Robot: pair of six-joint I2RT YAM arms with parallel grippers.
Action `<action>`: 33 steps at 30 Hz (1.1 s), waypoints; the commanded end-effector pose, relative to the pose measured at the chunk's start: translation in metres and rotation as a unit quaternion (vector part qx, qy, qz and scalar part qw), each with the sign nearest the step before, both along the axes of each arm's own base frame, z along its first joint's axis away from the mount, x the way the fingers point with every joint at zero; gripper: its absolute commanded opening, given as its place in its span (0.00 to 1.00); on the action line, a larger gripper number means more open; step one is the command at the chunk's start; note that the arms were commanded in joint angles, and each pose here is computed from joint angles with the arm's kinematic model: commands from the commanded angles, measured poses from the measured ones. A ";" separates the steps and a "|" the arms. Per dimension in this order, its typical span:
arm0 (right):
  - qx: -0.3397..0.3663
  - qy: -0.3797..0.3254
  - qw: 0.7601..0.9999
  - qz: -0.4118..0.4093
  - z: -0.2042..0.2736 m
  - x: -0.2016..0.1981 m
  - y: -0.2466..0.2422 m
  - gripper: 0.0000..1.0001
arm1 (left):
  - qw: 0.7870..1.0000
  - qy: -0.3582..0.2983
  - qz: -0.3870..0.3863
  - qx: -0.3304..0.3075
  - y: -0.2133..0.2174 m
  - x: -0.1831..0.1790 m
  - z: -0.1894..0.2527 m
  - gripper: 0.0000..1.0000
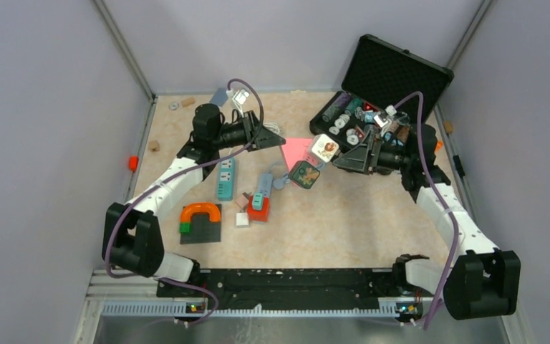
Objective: Insert the plug
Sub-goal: Pick up the socket from the center of the board, then place the socket at the center of the board.
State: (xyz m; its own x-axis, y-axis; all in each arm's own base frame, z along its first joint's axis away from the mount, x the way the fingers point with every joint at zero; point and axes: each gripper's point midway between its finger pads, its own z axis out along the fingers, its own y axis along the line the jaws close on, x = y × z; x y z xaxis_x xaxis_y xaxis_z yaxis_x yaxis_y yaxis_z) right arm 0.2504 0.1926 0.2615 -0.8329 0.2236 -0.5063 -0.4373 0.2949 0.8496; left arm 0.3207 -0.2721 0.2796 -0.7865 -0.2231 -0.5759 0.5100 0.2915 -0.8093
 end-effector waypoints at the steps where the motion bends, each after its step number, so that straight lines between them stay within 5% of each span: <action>1: 0.038 -0.071 0.997 0.009 0.029 0.003 0.012 0.83 | 0.995 -0.080 -0.016 -0.055 0.002 -0.018 0.065 0.00; 13: 0.051 -0.064 0.997 -0.012 0.026 0.025 0.037 0.81 | 0.997 -0.055 0.032 -0.050 0.006 -0.003 0.065 0.00; 20: 0.062 -0.021 0.998 -0.011 0.011 0.063 0.051 0.64 | 0.999 0.048 0.025 0.008 0.000 0.012 0.001 0.00; 26: 0.050 0.023 0.998 0.001 -0.022 0.092 0.060 0.64 | 0.993 0.105 0.037 0.050 -0.002 0.030 -0.052 0.00; 33: -0.025 0.076 0.996 -0.025 -0.060 0.102 0.046 0.67 | 0.973 0.187 -0.060 0.119 -0.040 0.003 -0.111 0.00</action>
